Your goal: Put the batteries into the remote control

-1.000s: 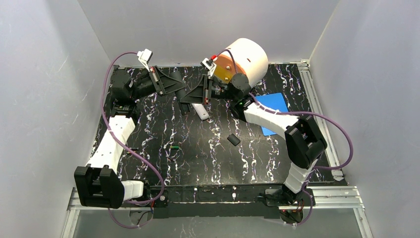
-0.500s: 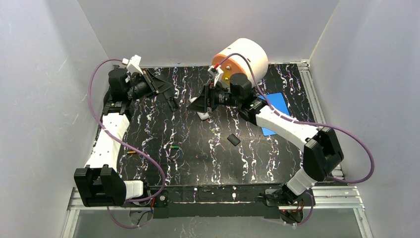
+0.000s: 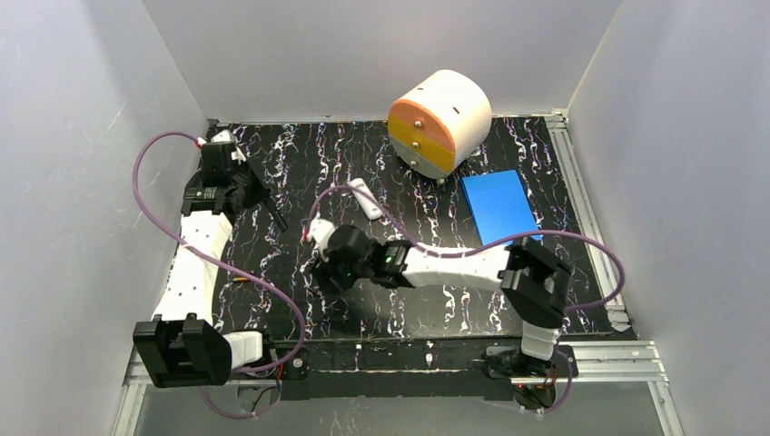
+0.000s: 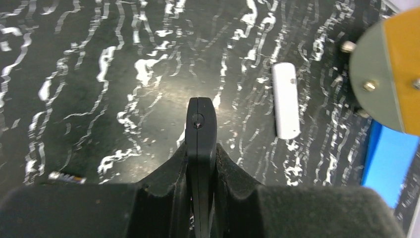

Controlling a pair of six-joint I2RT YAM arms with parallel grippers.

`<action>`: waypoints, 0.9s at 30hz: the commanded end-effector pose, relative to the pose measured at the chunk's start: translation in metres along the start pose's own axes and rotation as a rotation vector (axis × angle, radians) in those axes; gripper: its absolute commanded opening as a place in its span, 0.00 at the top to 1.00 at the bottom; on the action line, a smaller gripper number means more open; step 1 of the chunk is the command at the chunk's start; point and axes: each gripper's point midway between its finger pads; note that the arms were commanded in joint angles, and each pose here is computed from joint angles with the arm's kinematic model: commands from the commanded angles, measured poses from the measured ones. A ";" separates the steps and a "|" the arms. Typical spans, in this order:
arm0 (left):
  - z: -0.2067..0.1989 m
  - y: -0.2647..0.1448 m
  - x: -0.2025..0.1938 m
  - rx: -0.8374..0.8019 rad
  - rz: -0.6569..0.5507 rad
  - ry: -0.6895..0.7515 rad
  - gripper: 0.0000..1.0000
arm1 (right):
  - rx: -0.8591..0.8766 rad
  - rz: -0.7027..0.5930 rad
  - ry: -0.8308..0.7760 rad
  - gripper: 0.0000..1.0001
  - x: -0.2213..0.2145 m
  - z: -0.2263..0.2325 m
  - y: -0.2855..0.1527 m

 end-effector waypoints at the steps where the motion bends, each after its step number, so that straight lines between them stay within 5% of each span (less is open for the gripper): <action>1: 0.040 -0.020 0.001 0.206 -0.055 -0.008 1.00 | -0.067 -0.042 -0.120 0.28 0.017 0.009 0.022; 13: 0.064 -0.029 0.005 0.329 -0.093 0.026 1.00 | -0.093 0.051 -0.083 0.31 -0.009 0.022 0.081; 27: 0.063 -0.027 0.001 0.311 -0.081 0.035 1.00 | -0.167 0.171 -0.109 0.59 -0.034 0.020 0.097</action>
Point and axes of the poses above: each gripper's point midway between its finger pads, its own y axis out along the fingers, its own z axis along the line the jaws close on, x = y × z, and after that the axes turned 3 degrees about -y, right-handed
